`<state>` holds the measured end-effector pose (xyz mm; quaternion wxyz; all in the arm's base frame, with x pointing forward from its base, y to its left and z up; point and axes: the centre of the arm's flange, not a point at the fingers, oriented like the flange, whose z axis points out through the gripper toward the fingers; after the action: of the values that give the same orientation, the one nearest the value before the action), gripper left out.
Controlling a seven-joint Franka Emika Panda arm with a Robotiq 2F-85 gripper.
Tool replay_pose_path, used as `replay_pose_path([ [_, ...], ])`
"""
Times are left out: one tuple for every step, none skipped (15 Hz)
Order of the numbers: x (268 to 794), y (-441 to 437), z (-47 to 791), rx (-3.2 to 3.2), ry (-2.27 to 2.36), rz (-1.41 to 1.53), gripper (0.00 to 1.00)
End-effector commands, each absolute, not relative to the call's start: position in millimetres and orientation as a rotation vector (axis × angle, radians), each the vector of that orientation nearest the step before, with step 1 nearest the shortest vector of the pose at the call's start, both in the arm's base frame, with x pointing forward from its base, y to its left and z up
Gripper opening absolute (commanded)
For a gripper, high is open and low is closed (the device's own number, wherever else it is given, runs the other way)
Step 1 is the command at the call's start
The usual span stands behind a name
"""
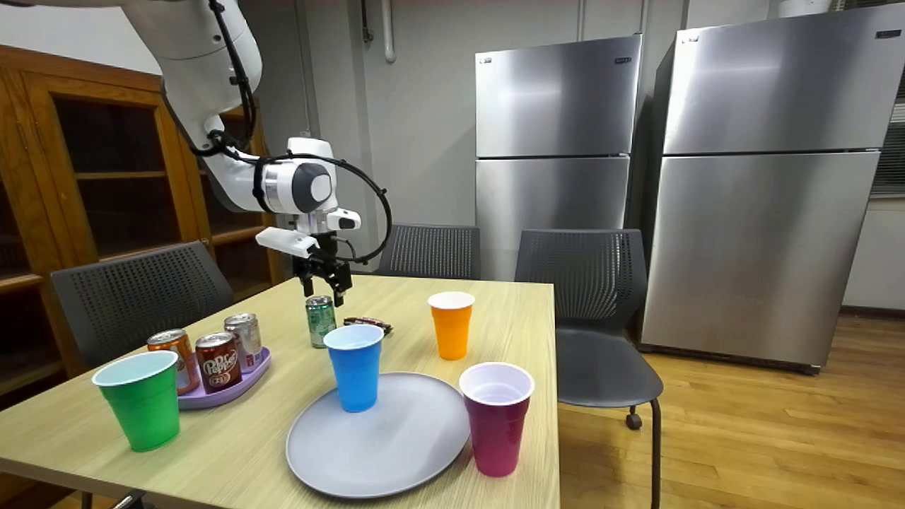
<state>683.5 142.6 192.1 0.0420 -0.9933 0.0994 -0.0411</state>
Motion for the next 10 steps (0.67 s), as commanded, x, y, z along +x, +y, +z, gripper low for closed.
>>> replay_pose_path([
  [683.5, 142.6, 192.2, -3.040, 0.304, -0.126, 1.00],
  [683.5, 142.7, 192.3, -3.040, 0.304, -0.126, 1.00],
  [683.5, 142.7, 192.3, -3.040, 0.304, -0.126, 1.00],
  [683.5, 142.7, 192.3, -3.040, 0.304, -0.127, 1.00],
  [683.5, 142.8, 192.3, -3.040, 0.303, -0.127, 1.00],
  [683.5, 142.8, 192.3, -3.040, 0.303, -0.127, 1.00],
  [682.1, 142.1, 193.6, -3.039, 0.303, -0.125, 1.00],
  [680.7, 141.8, 193.7, -3.042, 0.299, -0.126, 1.00],
  [679.3, 141.4, 193.1, -3.044, 0.300, -0.124, 1.00],
  [679.0, 140.9, 191.9, -3.045, 0.303, -0.120, 1.00],
])
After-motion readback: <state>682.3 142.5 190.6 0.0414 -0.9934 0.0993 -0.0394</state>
